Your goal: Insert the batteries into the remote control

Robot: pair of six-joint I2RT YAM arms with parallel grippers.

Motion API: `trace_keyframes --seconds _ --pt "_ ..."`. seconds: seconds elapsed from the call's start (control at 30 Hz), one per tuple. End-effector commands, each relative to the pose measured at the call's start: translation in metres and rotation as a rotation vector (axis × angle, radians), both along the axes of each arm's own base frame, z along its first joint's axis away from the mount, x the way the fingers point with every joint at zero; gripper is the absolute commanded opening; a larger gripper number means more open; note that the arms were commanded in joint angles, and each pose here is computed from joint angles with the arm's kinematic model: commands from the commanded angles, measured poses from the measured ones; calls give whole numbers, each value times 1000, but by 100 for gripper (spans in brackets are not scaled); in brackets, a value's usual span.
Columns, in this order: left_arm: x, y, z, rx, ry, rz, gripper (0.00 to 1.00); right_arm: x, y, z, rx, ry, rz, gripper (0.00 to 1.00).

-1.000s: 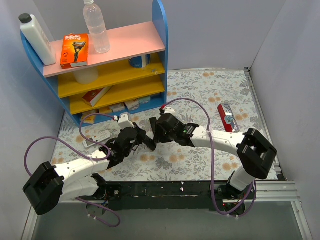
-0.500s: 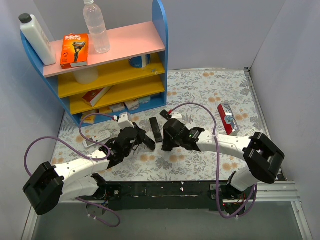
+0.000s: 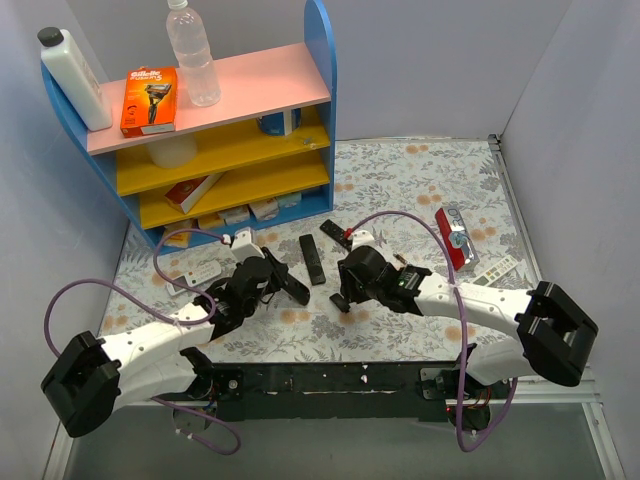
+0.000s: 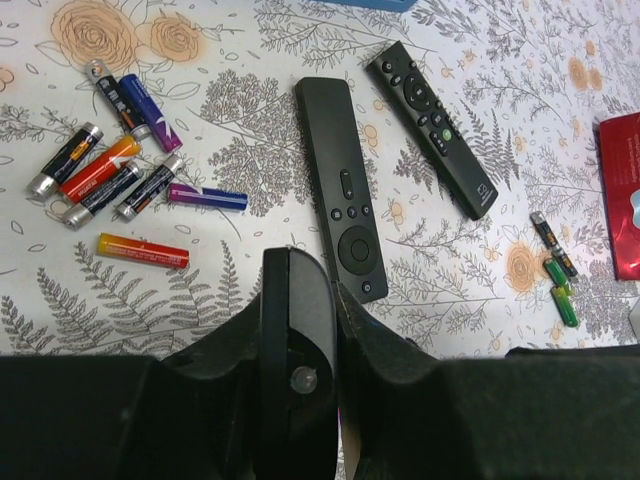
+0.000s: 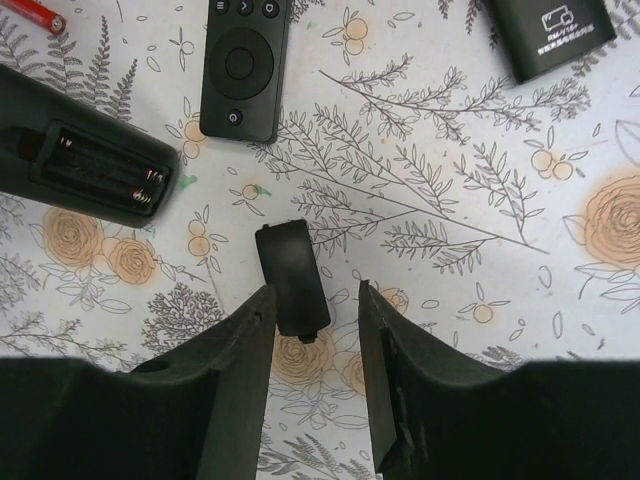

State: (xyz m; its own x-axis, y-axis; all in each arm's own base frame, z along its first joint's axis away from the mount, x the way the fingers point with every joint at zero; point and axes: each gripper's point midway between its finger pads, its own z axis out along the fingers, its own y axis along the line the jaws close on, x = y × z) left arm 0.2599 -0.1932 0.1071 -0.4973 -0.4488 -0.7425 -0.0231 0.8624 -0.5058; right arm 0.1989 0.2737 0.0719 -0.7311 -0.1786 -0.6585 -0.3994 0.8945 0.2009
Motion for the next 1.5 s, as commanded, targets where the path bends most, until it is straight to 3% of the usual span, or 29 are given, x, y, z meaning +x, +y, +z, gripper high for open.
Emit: trace_keyframes --seconds 0.0,0.17,0.3,0.4,0.47,0.7,1.47 --pt "-15 11 -12 23 45 -15 22 9 -4 9 -50 -93 91 49" --pt "-26 13 -13 1 61 -39 20 8 -15 2 -136 -68 97 58" --pt "-36 9 -13 -43 72 -84 13 13 -37 2 -186 -44 50 69" --pt "-42 6 -14 -76 67 -117 6 18 -69 1 -230 -18 -9 69" --pt "-45 4 -12 -94 56 -139 0 19 -87 2 -242 2 -34 68" --pt "-50 -5 -12 -122 63 -192 0 43 -145 -4 -243 47 -143 55" --pt "-55 -12 -8 -139 87 -235 0 49 -163 -45 -246 247 -150 36"
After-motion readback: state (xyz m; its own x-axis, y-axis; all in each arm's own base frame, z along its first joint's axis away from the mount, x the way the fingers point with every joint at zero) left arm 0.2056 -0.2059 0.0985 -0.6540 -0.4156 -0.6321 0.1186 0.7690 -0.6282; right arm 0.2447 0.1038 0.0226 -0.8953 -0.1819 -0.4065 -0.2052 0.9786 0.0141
